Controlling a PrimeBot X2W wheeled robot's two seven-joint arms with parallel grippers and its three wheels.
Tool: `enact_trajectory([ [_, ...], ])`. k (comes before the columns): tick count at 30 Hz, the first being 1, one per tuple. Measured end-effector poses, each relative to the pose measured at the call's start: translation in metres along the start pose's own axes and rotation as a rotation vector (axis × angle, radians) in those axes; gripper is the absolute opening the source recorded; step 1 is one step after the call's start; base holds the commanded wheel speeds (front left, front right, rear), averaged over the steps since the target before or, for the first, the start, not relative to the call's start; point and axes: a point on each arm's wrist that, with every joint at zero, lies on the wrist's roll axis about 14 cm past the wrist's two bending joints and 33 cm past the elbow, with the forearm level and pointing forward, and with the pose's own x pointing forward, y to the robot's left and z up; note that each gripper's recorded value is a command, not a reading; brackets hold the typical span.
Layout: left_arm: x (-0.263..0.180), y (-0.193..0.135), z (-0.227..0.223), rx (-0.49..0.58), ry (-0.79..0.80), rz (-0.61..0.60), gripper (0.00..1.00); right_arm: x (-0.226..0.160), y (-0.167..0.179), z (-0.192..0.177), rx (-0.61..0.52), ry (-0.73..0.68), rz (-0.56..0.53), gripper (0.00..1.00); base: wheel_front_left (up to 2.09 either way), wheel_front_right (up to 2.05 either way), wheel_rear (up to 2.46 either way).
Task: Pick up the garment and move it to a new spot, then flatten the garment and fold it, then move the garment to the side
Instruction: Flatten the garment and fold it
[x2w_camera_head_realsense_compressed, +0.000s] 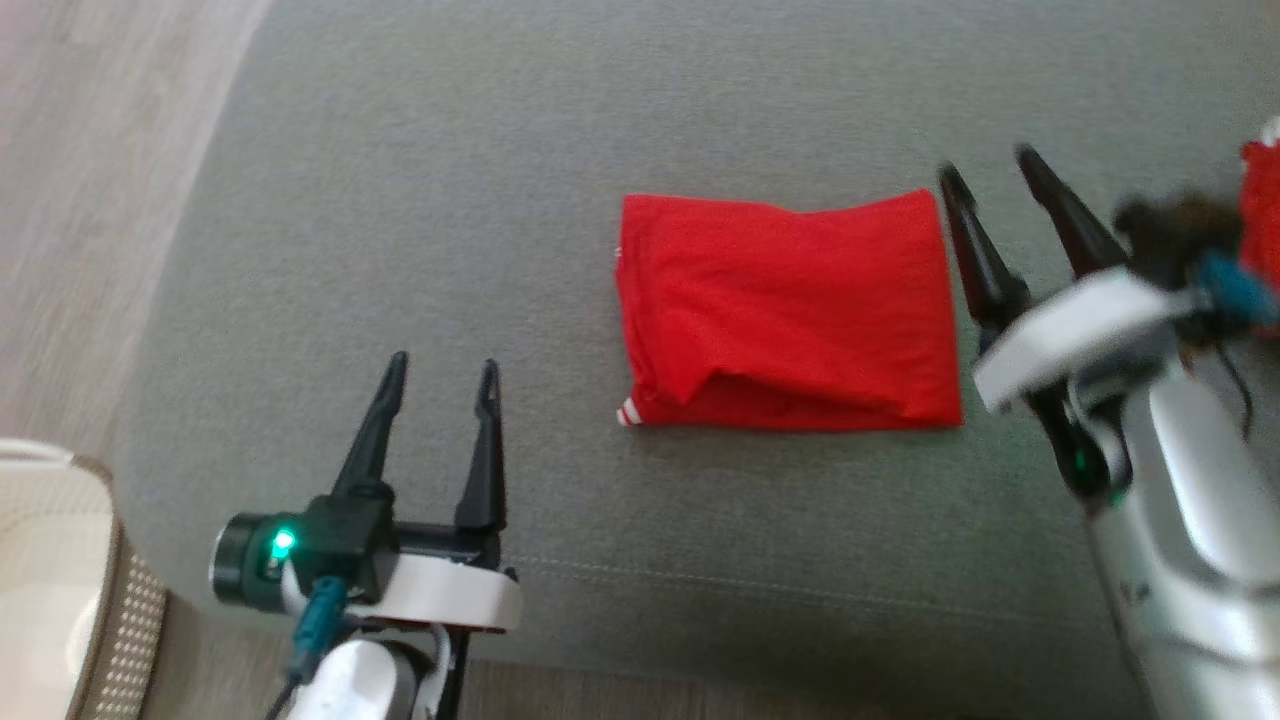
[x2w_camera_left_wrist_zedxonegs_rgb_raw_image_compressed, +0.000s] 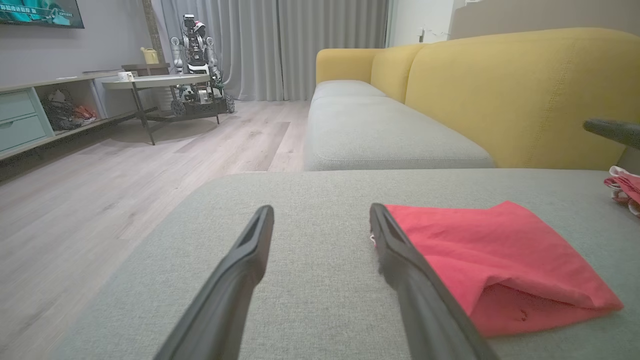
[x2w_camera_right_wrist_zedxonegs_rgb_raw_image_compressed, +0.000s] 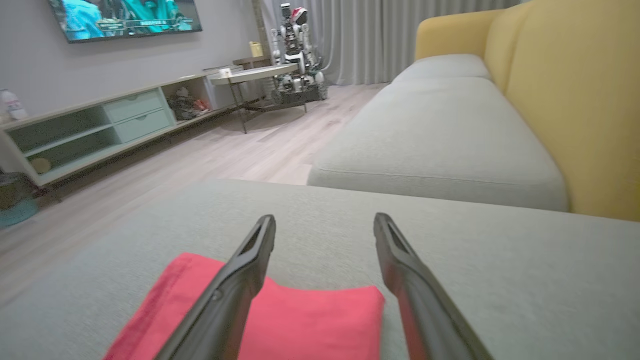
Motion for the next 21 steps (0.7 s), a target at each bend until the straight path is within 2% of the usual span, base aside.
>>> enact_trajectory([
  [4,0.003,-0.003,0.000,-0.020,-0.002,-0.019,1.00,-0.031,-0.022,-0.005,-0.075,-0.072,-0.062,1.00,0.00,0.00,0.00],
  [8,0.004,-0.005,0.008,-0.035,-0.028,-0.023,1.00,-0.056,-0.031,-0.009,-0.126,-0.083,-0.105,1.00,0.00,0.00,0.00],
  [21,-0.015,-0.011,0.023,-0.005,-0.073,-0.059,1.00,-0.117,-0.022,0.000,-0.073,-0.147,-0.181,1.00,0.00,0.00,0.00],
])
